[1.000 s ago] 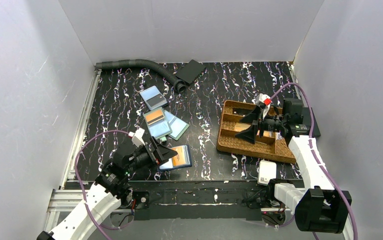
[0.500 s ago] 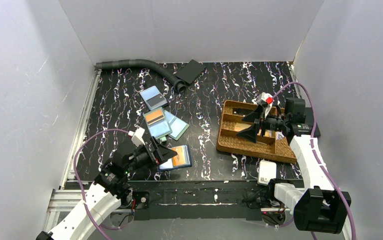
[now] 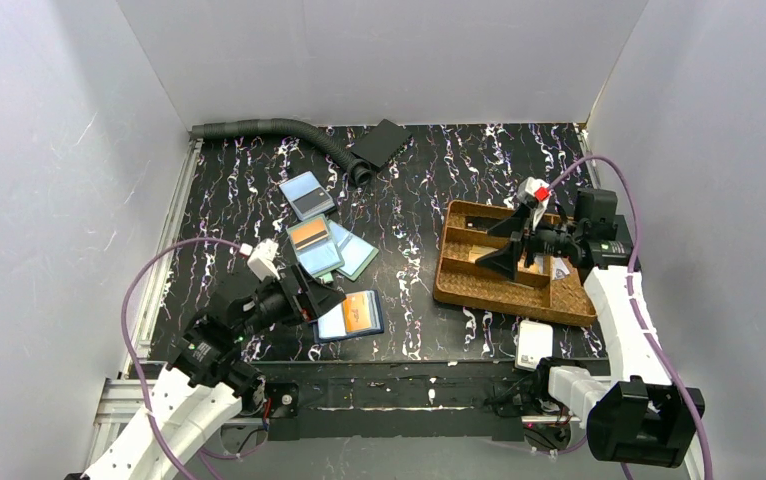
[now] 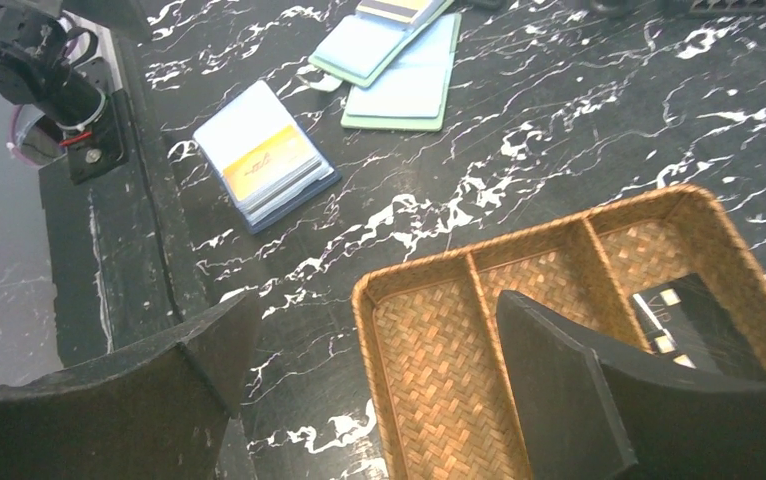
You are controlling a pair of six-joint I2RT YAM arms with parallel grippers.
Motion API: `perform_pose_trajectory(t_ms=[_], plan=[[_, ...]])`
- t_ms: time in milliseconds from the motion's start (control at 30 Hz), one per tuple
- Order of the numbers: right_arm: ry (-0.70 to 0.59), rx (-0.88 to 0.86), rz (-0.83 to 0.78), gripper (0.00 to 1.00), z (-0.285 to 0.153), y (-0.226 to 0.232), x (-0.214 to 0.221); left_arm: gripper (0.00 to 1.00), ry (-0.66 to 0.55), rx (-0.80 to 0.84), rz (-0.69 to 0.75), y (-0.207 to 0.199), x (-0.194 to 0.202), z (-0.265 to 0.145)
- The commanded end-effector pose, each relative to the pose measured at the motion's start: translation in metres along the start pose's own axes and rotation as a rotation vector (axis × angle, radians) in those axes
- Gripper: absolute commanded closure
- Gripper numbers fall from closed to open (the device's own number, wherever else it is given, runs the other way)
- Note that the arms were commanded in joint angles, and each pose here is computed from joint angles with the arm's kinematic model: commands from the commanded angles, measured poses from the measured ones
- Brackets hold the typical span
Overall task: Take the credit cards out of the card holder
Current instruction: Reset both arms
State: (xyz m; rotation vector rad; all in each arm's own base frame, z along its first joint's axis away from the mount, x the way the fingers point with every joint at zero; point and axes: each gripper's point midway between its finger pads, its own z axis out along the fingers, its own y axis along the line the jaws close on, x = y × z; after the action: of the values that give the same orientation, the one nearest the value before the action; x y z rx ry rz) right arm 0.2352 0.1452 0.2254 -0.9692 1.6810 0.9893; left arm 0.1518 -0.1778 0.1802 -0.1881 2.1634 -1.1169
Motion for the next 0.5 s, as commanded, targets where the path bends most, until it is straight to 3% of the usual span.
perform_pose_trajectory(t_ms=[0,267,467], plan=[[0.016,0.09,-0.059,0.02,-0.012,-0.011,-0.032,0.02,-0.029,-0.115,0.135,0.004,-0.02,-0.017],[0.11,0.478,0.073,0.02,-0.05,-0.066,-0.082,0.02,-0.186,-0.315,0.364,-0.014,-0.092,-0.06],[-0.009,0.662,0.107,0.02,-0.071,-0.078,-0.12,0.02,-0.212,-0.363,0.421,-0.026,-0.127,-0.055]])
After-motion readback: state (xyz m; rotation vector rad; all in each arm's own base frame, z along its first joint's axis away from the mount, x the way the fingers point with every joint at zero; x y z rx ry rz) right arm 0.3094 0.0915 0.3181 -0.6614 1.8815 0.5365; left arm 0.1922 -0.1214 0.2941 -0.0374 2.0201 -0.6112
